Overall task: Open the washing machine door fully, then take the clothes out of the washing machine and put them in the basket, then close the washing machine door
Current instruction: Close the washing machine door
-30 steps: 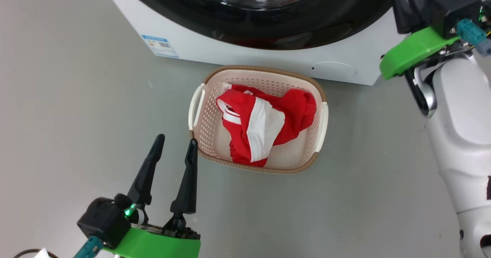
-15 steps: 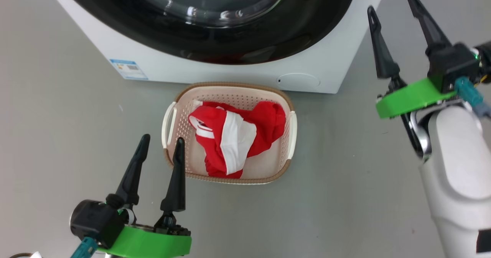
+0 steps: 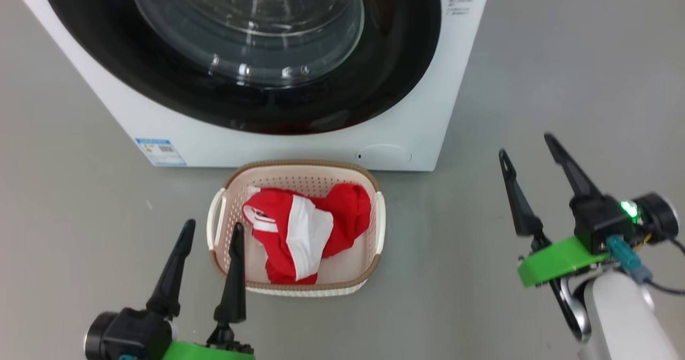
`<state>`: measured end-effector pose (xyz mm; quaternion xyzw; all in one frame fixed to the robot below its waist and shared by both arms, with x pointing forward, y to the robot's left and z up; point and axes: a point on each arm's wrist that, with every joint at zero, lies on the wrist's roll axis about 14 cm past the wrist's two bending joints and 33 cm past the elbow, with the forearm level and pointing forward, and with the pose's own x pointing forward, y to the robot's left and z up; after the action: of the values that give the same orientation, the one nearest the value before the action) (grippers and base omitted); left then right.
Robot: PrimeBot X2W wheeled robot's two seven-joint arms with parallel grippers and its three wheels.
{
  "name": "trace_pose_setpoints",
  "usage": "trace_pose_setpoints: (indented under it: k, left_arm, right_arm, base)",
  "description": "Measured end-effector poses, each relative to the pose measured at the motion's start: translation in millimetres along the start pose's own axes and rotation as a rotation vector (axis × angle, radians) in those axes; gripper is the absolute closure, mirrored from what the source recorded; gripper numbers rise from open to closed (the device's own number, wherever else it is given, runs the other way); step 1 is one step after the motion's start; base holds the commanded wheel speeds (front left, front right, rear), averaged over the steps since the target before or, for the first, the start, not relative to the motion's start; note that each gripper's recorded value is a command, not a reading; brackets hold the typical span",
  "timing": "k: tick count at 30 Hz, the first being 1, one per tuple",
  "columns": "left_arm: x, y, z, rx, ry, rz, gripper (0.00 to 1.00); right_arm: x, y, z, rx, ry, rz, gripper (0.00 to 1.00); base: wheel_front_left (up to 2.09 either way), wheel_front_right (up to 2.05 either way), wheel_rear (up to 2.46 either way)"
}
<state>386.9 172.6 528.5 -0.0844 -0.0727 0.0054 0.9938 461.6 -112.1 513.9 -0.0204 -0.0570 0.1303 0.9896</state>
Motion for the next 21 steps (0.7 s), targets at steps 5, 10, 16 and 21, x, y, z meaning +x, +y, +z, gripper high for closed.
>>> trace_pose_setpoints:
  k: [5,10,16,21]
  left_arm:
    - [-12.7,-2.9,2.0,0.017,0.002,-0.012,0.00]
    - [-25.3,-6.2,2.6,0.023,0.006,-0.024,0.00]
    - [-41.2,-1.5,4.2,0.039,0.008,-0.017,0.00]
    - [-48.2,-0.2,5.6,0.046,0.006,-0.010,0.00]
  right_arm:
    - [-35.2,-5.3,-4.2,0.030,0.028,-0.036,0.00]
    - [-61.0,-6.6,3.3,0.035,0.018,-0.056,0.00]
    - [-88.2,-21.4,20.0,0.030,-0.024,-0.117,0.00]
    - [-112.9,-31.1,21.3,0.040,-0.026,-0.166,0.00]
  base:
    - [0.00,0.00,0.00]
    - [0.00,0.00,0.00]
    - [0.00,0.00,0.00]
    - [0.00,0.00,0.00]
